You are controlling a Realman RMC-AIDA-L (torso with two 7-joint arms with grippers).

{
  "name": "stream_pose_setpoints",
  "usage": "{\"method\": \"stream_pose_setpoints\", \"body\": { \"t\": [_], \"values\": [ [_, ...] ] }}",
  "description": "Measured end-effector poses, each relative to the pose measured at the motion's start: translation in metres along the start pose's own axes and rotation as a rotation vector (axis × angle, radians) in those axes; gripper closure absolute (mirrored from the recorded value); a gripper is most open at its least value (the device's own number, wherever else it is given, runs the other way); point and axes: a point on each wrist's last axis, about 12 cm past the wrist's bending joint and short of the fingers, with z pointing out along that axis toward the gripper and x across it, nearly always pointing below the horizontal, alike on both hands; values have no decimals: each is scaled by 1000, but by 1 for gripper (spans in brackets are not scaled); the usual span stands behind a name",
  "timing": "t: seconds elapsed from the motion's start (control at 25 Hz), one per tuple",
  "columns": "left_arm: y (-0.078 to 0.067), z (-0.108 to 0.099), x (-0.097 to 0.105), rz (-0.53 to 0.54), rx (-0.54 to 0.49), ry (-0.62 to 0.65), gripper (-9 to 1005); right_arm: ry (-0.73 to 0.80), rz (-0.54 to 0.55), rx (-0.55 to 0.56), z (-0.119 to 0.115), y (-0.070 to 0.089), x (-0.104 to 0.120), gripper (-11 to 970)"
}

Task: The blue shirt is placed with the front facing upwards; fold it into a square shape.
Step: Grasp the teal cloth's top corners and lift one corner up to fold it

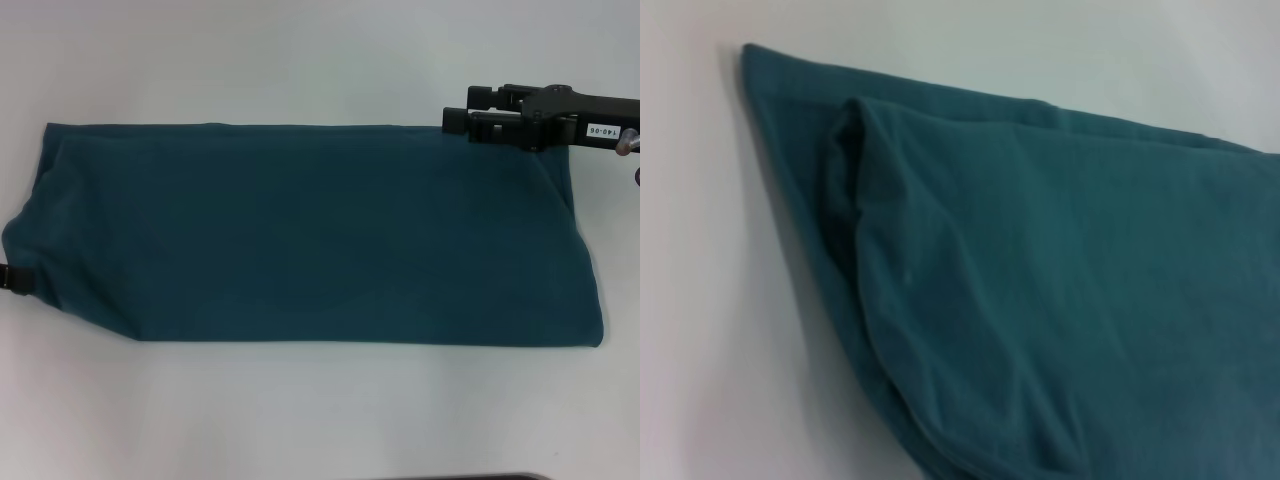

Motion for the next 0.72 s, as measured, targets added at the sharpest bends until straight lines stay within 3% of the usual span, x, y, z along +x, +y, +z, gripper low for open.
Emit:
{"method": "stream_pose_setpoints", "body": {
  "t": [0.72],
  "values": [
    [-24,-14,-9,113,88,-74,969,0,9,-3,1,1,1,180]
  ]
}}
